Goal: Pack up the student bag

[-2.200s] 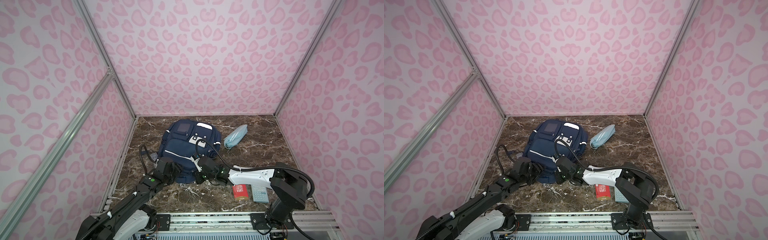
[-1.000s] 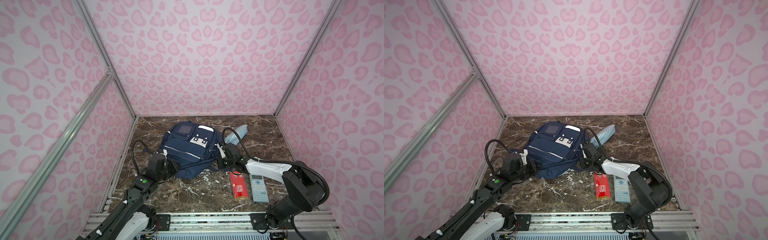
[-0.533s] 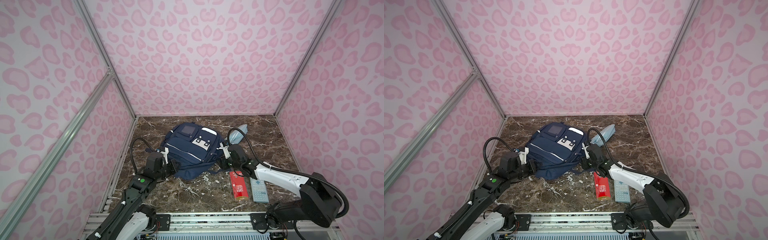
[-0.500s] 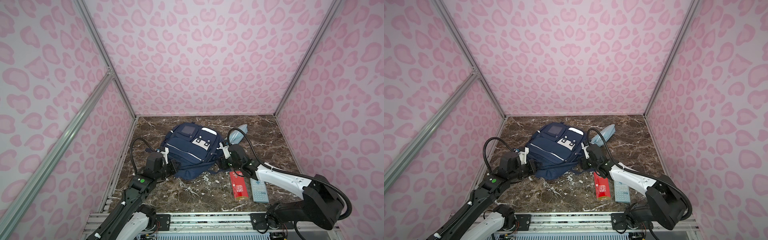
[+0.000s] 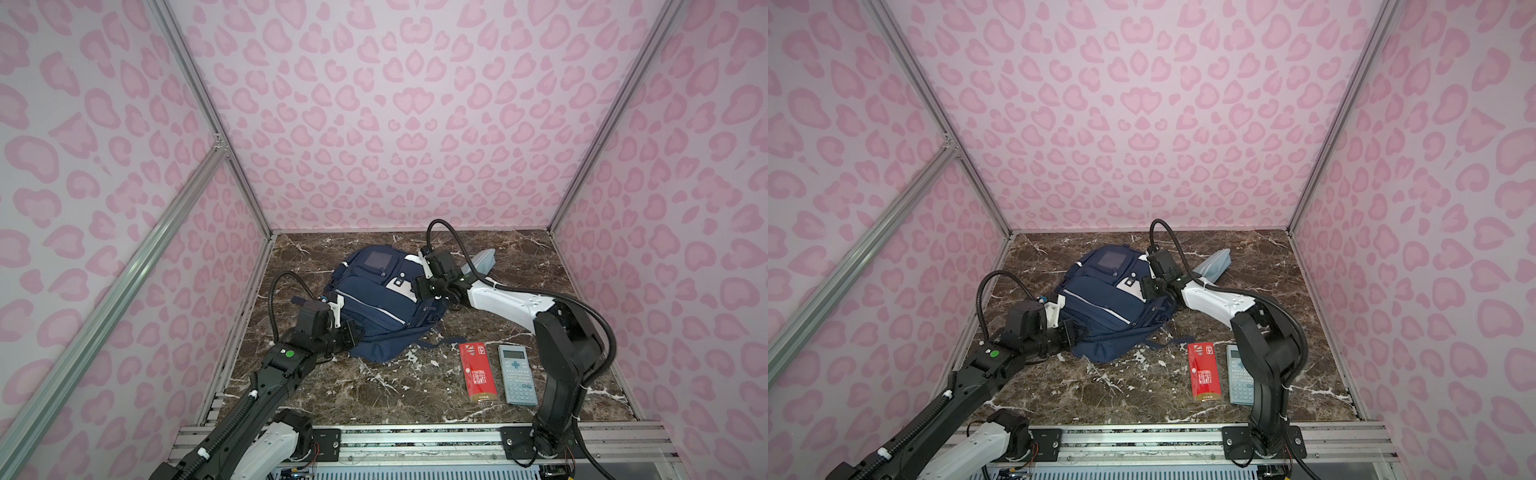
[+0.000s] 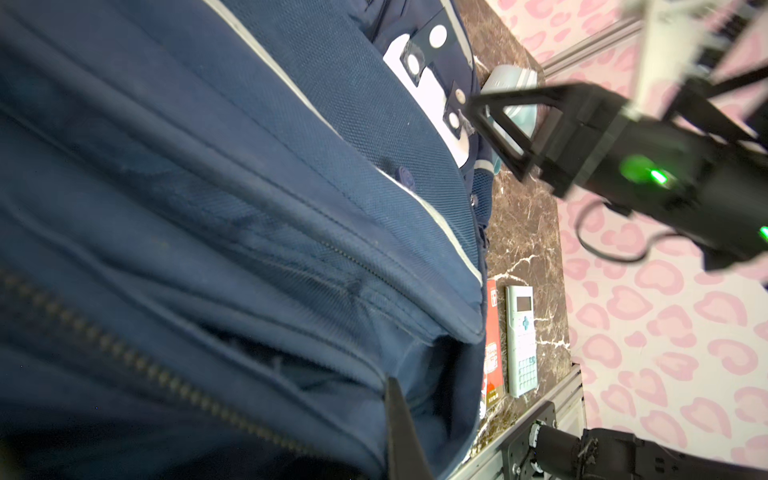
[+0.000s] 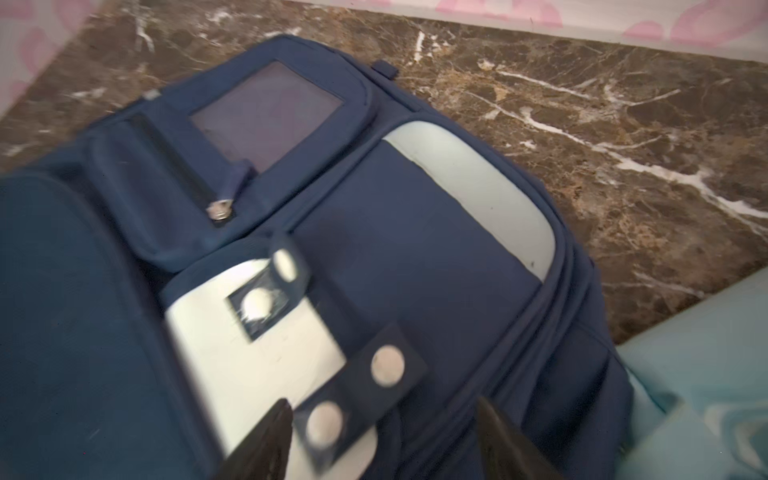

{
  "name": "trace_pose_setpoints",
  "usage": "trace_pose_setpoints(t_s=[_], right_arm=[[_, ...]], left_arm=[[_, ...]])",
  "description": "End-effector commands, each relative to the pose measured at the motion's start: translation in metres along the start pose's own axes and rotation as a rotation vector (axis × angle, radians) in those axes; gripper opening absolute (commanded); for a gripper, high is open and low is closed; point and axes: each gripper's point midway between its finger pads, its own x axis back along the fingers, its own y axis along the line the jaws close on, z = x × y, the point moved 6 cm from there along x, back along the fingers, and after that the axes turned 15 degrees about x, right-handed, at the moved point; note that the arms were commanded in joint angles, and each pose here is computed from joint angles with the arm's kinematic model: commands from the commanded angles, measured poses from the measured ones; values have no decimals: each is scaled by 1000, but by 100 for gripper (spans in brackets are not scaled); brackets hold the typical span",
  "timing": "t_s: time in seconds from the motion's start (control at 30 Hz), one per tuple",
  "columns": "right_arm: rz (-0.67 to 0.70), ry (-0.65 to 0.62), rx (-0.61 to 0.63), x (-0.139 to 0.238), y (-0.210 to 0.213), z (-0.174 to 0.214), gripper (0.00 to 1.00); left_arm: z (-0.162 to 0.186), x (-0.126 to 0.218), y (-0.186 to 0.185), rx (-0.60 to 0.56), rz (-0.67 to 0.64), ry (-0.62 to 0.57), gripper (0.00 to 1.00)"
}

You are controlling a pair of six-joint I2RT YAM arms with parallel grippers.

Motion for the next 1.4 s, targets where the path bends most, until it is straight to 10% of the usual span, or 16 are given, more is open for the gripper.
trace_pose_setpoints(t_s=[0.0, 0.53, 0.73, 1.0, 1.2, 1.37], right_arm=[[-8, 177, 29, -20, 5, 30, 59], [-11, 351, 107, 14, 49, 99, 41], [-84, 316, 119, 23, 57, 103, 43], [-93, 167, 388, 67, 64, 80, 74], [-58, 186, 510, 64, 55, 90, 73], [-134, 202, 543, 59, 64, 96, 71]], left_arm=[[-20, 3, -12, -59, 16, -102, 3], [-110, -26, -9, -5, -202, -379, 4], [-129, -54, 6, -41, -344, -381, 24], [-147, -84, 10, -85, -408, -349, 42], [-154, -65, -2, -115, -427, -410, 91], [-141, -41, -10, -132, -417, -403, 96]])
